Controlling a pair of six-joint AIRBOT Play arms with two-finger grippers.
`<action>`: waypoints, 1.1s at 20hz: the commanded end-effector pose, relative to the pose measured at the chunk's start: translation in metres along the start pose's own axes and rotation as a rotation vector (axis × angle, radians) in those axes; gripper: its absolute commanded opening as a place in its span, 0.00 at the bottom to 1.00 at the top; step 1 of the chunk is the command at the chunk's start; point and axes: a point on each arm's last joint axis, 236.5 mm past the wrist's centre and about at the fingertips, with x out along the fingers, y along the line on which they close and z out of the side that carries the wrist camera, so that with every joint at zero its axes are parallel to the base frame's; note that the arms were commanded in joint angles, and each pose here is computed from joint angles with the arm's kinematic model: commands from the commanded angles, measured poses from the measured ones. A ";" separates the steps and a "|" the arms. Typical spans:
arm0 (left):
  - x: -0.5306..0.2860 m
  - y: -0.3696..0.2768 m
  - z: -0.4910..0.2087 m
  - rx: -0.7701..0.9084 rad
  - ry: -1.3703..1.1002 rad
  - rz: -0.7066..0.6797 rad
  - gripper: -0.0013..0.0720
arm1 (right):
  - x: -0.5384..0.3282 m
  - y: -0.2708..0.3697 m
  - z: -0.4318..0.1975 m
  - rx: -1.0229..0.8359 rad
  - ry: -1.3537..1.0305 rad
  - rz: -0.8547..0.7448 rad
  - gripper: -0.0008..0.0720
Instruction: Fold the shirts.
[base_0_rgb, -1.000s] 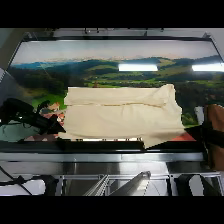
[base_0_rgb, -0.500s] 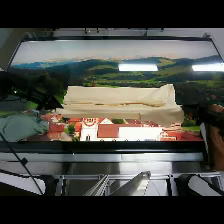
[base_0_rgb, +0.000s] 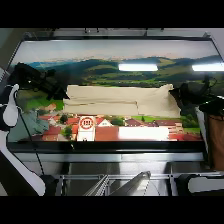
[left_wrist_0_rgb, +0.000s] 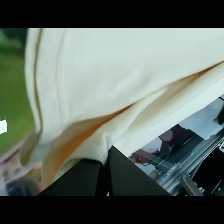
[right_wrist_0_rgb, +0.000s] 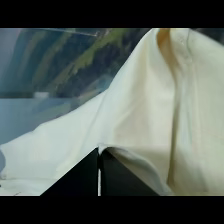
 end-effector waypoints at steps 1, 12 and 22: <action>0.007 0.006 0.015 0.013 0.008 0.018 0.03 | 0.013 -0.025 -0.002 -0.036 0.028 -0.090 0.05; -0.088 -0.037 0.014 0.023 -0.202 0.005 0.75 | -0.078 -0.067 0.002 -0.027 0.257 -0.286 0.97; 0.060 -0.116 0.017 0.169 -0.086 0.051 0.04 | 0.011 -0.037 -0.079 -0.040 0.496 -0.157 0.96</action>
